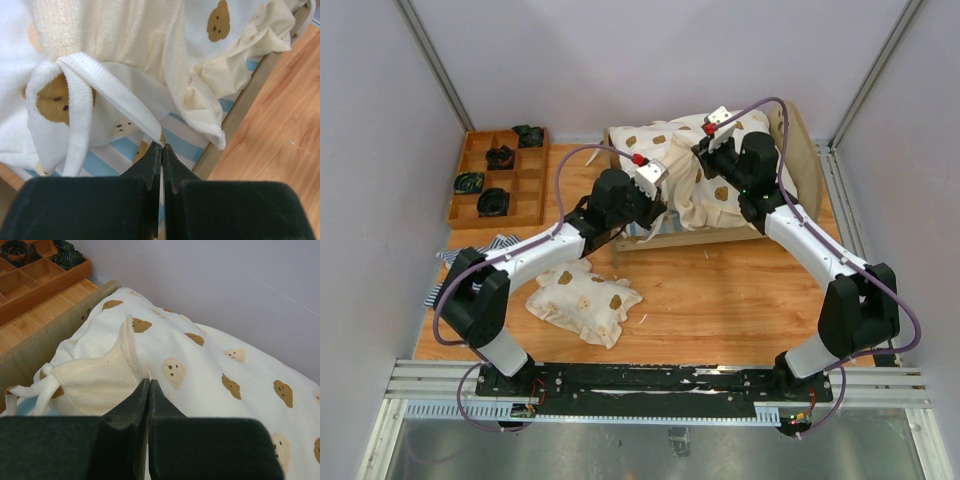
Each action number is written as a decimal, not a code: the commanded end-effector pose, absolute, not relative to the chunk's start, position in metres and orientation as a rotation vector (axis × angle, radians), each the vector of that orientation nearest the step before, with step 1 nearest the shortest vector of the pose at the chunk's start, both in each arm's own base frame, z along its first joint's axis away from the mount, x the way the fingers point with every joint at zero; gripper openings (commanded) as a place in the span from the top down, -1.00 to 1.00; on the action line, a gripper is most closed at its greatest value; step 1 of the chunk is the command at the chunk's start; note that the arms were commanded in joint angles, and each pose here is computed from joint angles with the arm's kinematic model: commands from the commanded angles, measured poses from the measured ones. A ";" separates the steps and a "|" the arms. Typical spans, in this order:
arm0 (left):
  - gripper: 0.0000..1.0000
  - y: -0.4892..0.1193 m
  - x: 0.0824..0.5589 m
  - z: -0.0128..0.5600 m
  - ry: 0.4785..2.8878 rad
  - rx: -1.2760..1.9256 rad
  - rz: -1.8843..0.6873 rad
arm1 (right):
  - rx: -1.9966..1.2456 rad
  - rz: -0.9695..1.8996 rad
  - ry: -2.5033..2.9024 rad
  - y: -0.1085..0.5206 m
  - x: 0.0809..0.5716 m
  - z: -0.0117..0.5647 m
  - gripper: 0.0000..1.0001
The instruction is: Set up the pet bed
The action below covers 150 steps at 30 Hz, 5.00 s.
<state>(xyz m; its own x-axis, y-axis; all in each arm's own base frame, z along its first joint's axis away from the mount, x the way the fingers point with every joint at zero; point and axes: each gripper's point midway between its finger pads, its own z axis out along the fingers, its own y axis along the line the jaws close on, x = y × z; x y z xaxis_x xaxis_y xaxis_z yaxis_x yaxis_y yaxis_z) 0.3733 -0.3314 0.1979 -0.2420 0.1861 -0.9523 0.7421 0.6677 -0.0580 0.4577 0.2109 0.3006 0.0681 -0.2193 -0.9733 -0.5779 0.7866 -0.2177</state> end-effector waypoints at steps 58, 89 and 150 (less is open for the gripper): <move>1.00 -0.227 0.371 0.206 1.825 0.287 -0.560 | -0.644 0.368 1.403 0.208 0.437 0.326 0.99; -0.11 -0.198 0.356 0.152 2.044 0.079 -0.471 | -0.742 0.410 1.504 0.245 0.452 0.281 0.99; 1.00 -0.294 0.455 0.260 1.792 0.358 -0.801 | -0.979 0.679 1.490 0.332 0.324 0.240 0.23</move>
<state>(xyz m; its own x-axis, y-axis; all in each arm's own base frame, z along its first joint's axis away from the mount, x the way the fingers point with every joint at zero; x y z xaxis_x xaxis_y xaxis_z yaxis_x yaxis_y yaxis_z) 0.4500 -0.2906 0.2396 -0.3644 -0.0249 -0.9309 0.5833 0.7731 -0.2490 0.3316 0.3028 0.2608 -0.0119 -0.1747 -0.9846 -0.8366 0.5410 -0.0858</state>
